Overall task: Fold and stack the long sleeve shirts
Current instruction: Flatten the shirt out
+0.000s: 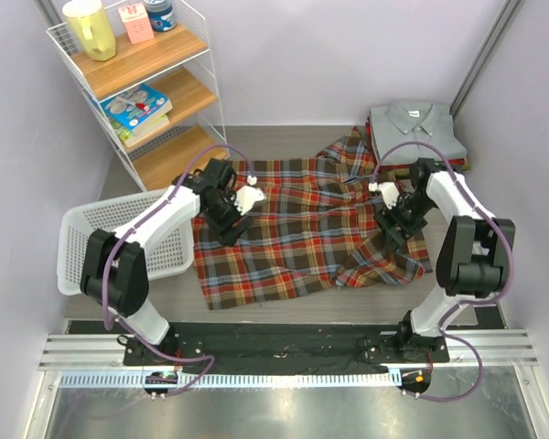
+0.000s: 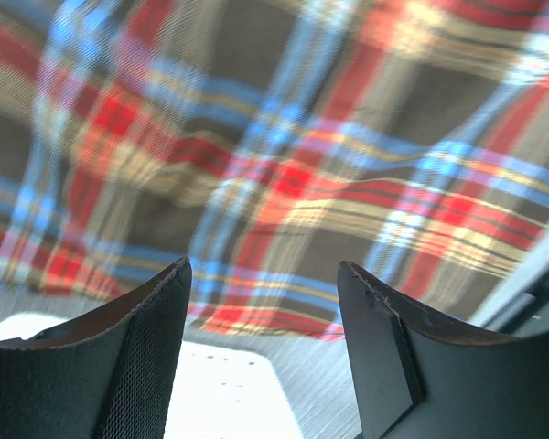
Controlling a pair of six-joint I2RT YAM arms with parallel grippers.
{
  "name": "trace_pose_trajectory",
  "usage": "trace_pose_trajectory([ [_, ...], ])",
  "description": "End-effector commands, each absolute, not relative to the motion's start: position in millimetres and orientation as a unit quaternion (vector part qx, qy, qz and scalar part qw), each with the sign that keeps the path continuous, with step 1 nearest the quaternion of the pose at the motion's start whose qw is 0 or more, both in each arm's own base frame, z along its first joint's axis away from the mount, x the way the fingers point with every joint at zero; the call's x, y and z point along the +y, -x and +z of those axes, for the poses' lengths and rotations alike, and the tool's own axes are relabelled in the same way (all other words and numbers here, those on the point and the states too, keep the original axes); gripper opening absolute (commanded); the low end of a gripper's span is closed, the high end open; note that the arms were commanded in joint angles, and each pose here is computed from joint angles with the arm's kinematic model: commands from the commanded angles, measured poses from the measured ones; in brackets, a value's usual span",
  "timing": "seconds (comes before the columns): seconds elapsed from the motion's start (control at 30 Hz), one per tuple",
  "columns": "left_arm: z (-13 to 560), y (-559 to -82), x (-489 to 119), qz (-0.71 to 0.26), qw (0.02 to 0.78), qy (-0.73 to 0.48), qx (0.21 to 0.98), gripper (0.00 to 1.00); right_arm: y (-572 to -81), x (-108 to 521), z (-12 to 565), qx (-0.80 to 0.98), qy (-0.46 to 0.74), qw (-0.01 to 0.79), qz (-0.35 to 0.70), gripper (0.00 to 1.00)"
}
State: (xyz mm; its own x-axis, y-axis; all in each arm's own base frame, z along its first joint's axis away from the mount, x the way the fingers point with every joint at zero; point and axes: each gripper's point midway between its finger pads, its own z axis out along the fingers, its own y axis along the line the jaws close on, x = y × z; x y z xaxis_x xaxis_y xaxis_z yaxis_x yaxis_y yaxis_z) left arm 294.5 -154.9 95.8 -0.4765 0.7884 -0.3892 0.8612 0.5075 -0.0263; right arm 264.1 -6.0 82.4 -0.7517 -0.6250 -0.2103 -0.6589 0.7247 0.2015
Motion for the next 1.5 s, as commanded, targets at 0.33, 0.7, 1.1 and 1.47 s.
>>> trace_pose_trajectory([
  [0.33,131.6,-271.4,-177.2,-0.154,0.216,-0.509,0.819,0.66,-205.0,62.7,159.1,0.840,0.490,0.074,0.221,0.01],
  [0.7,155.7,-242.7,-201.9,-0.247,0.256,-0.516,0.779,0.66,-157.3,132.1,192.6,0.724,0.633,0.196,0.192,0.17],
  [1.1,142.6,-216.5,-214.2,-0.286,0.237,-0.580,0.725,0.66,-179.8,118.9,237.4,0.686,0.582,0.435,0.044,0.79],
  [1.47,144.6,-160.5,-270.4,-0.343,0.267,-0.606,0.666,0.67,-235.0,127.0,183.7,0.727,0.631,0.238,0.134,0.81],
])
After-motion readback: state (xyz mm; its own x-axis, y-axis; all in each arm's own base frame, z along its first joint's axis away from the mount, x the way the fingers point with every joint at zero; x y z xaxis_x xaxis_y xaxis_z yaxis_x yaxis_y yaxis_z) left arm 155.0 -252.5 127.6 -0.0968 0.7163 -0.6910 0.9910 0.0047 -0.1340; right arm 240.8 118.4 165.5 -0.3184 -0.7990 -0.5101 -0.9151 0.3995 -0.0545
